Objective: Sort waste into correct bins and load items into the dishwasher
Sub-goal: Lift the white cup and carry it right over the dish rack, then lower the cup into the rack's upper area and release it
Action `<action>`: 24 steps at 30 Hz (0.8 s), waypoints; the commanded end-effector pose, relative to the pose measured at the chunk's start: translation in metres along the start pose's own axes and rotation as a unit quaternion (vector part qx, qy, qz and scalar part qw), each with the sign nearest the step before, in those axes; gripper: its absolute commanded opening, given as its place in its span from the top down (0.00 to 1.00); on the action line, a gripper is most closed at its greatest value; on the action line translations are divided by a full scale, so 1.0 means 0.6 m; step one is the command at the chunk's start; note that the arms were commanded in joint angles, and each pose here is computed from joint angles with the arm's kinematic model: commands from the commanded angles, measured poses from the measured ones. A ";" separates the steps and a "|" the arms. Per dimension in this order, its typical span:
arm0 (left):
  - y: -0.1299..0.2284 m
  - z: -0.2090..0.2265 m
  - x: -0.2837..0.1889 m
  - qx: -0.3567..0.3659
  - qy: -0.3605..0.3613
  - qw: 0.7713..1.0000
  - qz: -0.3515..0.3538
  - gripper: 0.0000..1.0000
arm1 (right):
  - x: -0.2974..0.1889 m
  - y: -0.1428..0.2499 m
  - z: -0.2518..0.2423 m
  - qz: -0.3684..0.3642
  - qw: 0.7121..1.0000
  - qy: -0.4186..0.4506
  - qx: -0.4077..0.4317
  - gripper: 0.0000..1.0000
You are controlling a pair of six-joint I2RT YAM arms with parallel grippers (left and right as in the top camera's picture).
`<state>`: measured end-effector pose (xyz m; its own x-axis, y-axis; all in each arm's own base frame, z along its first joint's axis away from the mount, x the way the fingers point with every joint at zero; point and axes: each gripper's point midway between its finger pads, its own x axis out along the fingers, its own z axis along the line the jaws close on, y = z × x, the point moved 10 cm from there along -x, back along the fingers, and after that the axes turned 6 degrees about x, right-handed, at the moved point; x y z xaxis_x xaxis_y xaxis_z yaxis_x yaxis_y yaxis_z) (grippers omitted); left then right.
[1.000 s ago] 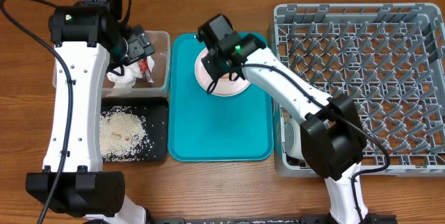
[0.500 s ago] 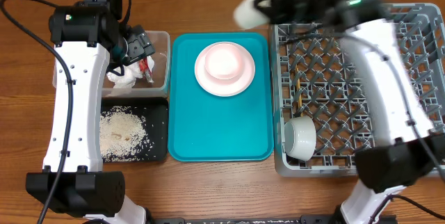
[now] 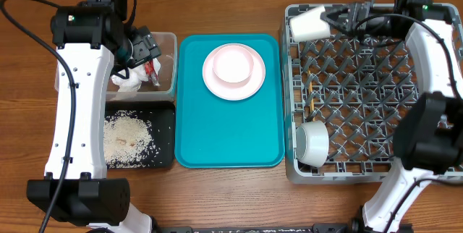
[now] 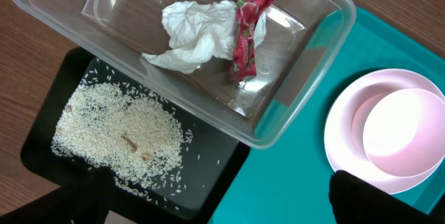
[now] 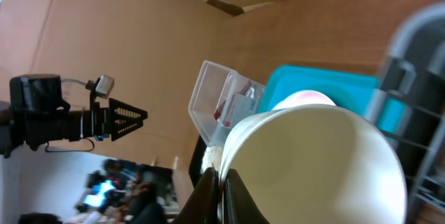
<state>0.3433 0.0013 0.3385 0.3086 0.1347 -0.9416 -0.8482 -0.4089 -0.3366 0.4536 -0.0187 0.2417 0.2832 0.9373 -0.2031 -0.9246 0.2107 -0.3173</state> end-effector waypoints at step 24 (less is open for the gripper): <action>-0.002 0.001 -0.004 0.000 -0.002 1.000 -0.007 0.00 | -0.002 0.022 -0.153 0.000 0.996 0.015 0.085 0.96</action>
<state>0.3434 0.0013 0.3386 0.3090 0.1347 -0.9415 -0.8481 -0.4090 -0.3369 0.4629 -0.0428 0.1671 0.2820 0.9451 -0.1653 -0.9533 0.2566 -0.1594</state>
